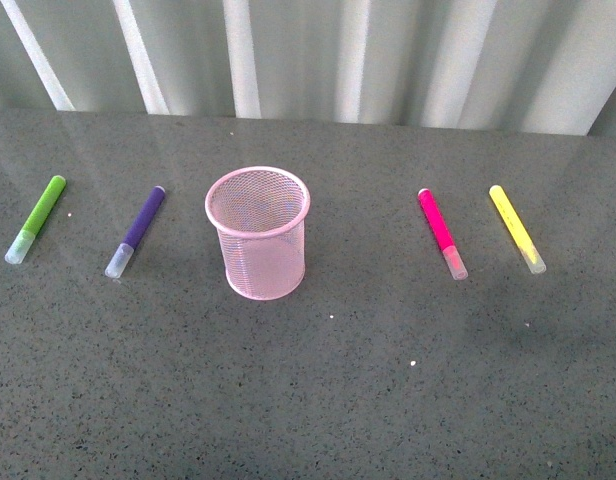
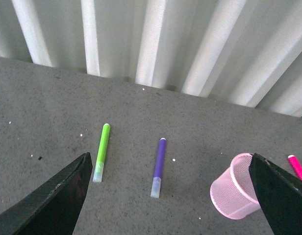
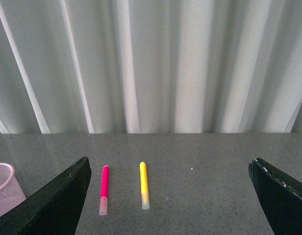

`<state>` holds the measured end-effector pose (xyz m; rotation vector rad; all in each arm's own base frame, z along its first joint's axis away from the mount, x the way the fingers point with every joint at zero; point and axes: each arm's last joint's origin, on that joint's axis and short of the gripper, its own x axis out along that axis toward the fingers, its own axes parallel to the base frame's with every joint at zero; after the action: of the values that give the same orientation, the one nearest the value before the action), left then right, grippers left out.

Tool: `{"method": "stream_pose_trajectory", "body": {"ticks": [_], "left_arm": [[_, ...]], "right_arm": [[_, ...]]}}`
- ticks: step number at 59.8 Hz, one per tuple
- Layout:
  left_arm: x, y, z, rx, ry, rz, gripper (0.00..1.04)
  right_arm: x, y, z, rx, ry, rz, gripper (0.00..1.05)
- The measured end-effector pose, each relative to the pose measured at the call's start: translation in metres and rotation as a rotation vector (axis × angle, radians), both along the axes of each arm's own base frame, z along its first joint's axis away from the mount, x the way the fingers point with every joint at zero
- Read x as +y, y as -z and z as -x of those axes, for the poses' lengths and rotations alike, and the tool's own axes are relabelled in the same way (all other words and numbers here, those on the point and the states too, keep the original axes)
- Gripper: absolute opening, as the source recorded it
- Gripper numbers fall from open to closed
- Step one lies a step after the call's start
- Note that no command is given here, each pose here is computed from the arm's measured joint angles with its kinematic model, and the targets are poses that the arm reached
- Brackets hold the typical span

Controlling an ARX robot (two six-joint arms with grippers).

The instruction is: Insert purple and pink pens into pink cup

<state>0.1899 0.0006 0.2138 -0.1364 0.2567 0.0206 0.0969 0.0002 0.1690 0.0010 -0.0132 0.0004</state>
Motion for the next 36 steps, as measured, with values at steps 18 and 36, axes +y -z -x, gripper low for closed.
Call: {"method": "stream_pose_trajectory", "body": {"ticks": [18,36], "left_arm": [[-0.013,0.012,-0.092,0.22,0.167,-0.111,0.98],[-0.026,0.049,-0.163,0.379,0.302,-0.249,0.98]], "right_arm": [[0.0,0.0,0.0,0.0,0.0,0.0,0.98],[0.0,0.0,0.0,0.0,0.0,0.0,0.98]]}}
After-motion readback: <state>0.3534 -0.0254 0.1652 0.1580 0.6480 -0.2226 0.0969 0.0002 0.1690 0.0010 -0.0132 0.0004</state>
